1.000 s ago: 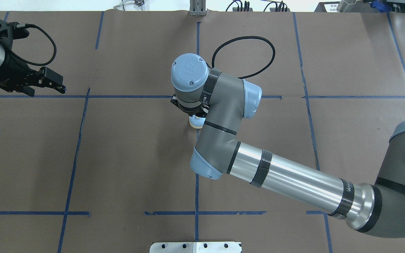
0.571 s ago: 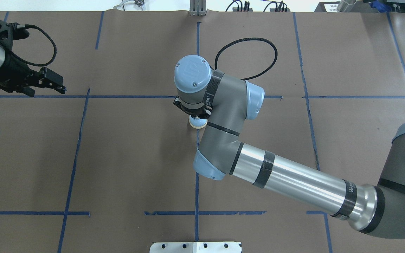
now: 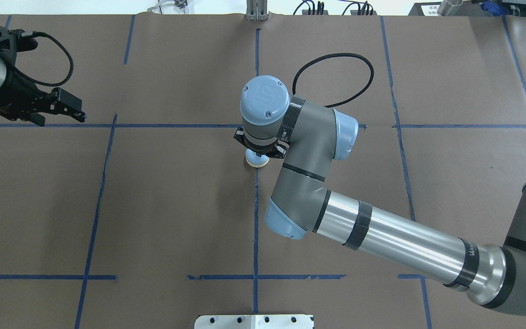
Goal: Place and press bell with both arms
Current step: 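Press down on the bell top with the right gripper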
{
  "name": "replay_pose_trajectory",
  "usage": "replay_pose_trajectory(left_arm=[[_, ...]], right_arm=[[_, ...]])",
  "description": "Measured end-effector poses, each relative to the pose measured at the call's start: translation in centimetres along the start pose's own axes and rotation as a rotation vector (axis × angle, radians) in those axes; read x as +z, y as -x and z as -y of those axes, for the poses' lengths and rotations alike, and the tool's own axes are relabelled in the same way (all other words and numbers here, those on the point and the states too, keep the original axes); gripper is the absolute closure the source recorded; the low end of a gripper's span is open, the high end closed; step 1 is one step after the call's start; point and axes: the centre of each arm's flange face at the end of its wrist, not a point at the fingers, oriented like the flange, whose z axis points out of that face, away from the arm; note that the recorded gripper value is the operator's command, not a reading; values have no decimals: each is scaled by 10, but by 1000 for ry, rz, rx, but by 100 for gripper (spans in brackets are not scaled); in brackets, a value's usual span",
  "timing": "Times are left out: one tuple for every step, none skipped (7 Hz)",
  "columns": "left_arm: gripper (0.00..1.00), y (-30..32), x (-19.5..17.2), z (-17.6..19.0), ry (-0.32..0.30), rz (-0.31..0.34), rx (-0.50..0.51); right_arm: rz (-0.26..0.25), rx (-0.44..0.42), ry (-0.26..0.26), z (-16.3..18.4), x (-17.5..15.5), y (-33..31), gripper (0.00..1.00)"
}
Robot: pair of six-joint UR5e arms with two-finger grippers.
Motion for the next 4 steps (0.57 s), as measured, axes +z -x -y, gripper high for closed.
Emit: replay_pose_trajectory(left_arm=[[0, -1, -1, 0, -1, -2, 1], [0, -1, -2, -1, -2, -2, 2], [0, -1, -2, -1, -2, -2, 2], [0, -1, -2, -1, -3, -3, 1]], right_arm=[[3, -1, -3, 0, -1, 0, 100], [6, -1, -4, 0, -2, 1, 100], [9, -1, -5, -1, -3, 2, 100], [10, -1, -5, -1, -3, 2, 100]])
